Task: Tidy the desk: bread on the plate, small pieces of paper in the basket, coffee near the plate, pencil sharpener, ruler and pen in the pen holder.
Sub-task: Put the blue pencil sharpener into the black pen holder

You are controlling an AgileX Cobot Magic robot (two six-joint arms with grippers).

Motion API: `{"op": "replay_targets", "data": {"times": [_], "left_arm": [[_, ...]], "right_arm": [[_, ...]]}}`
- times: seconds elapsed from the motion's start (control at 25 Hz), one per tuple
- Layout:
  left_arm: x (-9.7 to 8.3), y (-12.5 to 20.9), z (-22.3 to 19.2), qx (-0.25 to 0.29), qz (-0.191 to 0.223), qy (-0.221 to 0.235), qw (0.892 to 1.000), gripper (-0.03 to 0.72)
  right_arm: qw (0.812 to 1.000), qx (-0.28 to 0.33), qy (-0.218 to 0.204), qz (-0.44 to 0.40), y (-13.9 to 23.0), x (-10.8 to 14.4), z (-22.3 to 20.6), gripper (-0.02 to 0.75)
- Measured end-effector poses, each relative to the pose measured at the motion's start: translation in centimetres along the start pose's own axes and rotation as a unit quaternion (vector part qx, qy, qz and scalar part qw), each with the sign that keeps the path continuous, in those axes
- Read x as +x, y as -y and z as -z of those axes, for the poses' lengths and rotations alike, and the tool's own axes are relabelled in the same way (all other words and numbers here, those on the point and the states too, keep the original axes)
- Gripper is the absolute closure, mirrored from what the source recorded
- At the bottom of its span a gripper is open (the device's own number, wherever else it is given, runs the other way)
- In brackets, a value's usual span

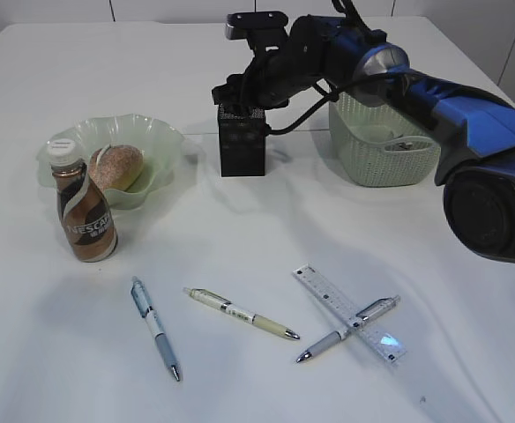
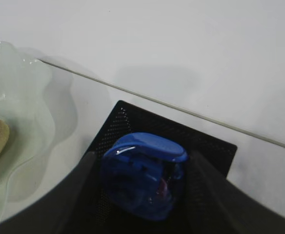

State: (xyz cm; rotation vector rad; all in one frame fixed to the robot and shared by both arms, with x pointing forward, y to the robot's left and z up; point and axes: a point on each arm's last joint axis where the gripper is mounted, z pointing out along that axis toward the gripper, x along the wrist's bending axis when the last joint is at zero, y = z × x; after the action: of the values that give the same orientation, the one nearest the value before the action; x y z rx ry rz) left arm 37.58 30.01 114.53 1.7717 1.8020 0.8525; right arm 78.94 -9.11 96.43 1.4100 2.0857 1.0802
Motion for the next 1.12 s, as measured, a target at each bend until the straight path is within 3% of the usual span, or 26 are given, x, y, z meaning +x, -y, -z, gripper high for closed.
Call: {"op": "replay_targets", "data": {"times": [0.28, 0.56, 1.12], "left_arm": [[0.0, 0.0, 0.0, -0.001, 0.0, 0.0, 1.0, 0.294], [0.0, 0.0, 0.0, -0.001, 0.0, 0.0, 1.0, 0.294], [0.0, 0.0, 0.0, -0.001, 0.0, 0.0, 1.0, 0.294]], "right_arm": [[1.0, 0.0, 0.0, 0.006, 0.0, 0.0, 0.0, 0.328], [1.0, 0.0, 0.0, 0.007, 0.0, 0.0, 0.0, 0.257], [1.0, 0.011, -0.006, 0.01, -1.4, 0.4, 2.1, 0.247]]}}
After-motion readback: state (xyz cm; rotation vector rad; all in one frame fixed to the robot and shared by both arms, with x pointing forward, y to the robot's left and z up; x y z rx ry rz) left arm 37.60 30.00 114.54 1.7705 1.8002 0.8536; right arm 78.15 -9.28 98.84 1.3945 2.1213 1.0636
